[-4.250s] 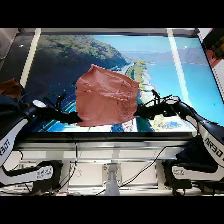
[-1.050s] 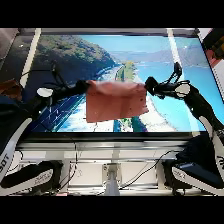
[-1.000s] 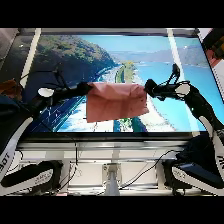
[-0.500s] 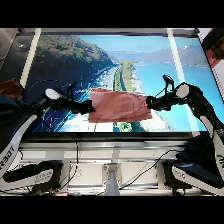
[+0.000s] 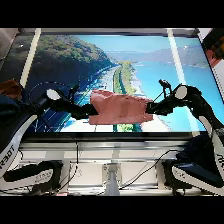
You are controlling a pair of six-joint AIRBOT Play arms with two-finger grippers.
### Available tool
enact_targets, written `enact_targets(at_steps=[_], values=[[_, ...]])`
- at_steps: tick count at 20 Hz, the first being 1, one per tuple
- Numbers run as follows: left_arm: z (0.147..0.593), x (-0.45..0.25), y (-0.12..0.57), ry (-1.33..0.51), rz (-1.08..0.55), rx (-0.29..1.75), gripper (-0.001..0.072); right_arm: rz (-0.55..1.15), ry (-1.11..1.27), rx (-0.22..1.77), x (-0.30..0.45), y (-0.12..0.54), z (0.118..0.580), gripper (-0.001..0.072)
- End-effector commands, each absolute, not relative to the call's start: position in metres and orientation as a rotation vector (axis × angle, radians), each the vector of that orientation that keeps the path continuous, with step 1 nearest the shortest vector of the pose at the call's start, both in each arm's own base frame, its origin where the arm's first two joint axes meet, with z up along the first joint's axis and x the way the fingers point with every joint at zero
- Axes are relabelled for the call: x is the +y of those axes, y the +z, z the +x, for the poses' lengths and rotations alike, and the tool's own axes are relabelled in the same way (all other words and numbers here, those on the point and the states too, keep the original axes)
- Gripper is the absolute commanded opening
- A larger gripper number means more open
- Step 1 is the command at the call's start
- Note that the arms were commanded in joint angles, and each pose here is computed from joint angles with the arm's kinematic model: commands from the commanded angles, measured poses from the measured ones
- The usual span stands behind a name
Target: Fold the clothes and pants, and hang the long-sleeved shirts on hangers.
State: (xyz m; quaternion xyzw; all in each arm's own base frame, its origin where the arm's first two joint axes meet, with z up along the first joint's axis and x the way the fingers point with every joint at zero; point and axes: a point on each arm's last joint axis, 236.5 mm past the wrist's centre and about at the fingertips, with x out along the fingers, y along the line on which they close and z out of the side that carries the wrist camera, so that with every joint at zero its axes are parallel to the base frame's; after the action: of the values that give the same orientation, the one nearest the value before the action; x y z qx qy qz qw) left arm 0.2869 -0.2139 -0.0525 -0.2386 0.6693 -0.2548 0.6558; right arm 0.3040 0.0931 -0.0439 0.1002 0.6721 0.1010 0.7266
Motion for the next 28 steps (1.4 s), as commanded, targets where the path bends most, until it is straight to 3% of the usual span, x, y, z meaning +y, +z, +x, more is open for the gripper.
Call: enact_targets(at_steps=[1,4,7,10,12,16,19,20,28], values=[[0.292,-0.221,-0.045,-0.586,-0.599,1.495,0.0703,0.12,0.257,1.372,0.086,-0.031,0.331,0.0536],[0.308,-0.213,-0.042,-0.569,-0.603,1.441,0.0704,-0.015,0.185,1.154,0.058,0.023,0.39,0.0511],[0.344,-0.189,-0.012,-0.558,-0.6,1.311,0.0696,-0.003,0.051,1.002,-0.001,0.088,0.427,0.0499],[0.387,-0.147,0.047,-0.505,-0.618,1.112,0.0696,0.146,-0.141,1.05,-0.093,0.092,0.403,0.0486],[0.402,-0.122,0.083,-0.47,-0.618,1.0,0.0695,0.329,-0.135,1.124,-0.114,0.071,0.374,0.0472],[0.401,-0.114,0.103,-0.464,-0.589,0.945,0.0695,0.655,0.102,1.196,-0.067,0.013,0.336,0.0464],[0.396,-0.126,0.101,-0.489,-0.562,0.961,0.0695,0.729,0.16,1.229,-0.023,-0.043,0.32,0.0564],[0.395,-0.129,0.101,-0.496,-0.558,0.963,0.0695,0.736,0.144,1.229,-0.013,-0.059,0.319,0.0626],[0.394,-0.134,0.101,-0.508,-0.553,0.968,0.0695,0.831,0.252,1.298,0.079,-0.104,0.34,0.063]])
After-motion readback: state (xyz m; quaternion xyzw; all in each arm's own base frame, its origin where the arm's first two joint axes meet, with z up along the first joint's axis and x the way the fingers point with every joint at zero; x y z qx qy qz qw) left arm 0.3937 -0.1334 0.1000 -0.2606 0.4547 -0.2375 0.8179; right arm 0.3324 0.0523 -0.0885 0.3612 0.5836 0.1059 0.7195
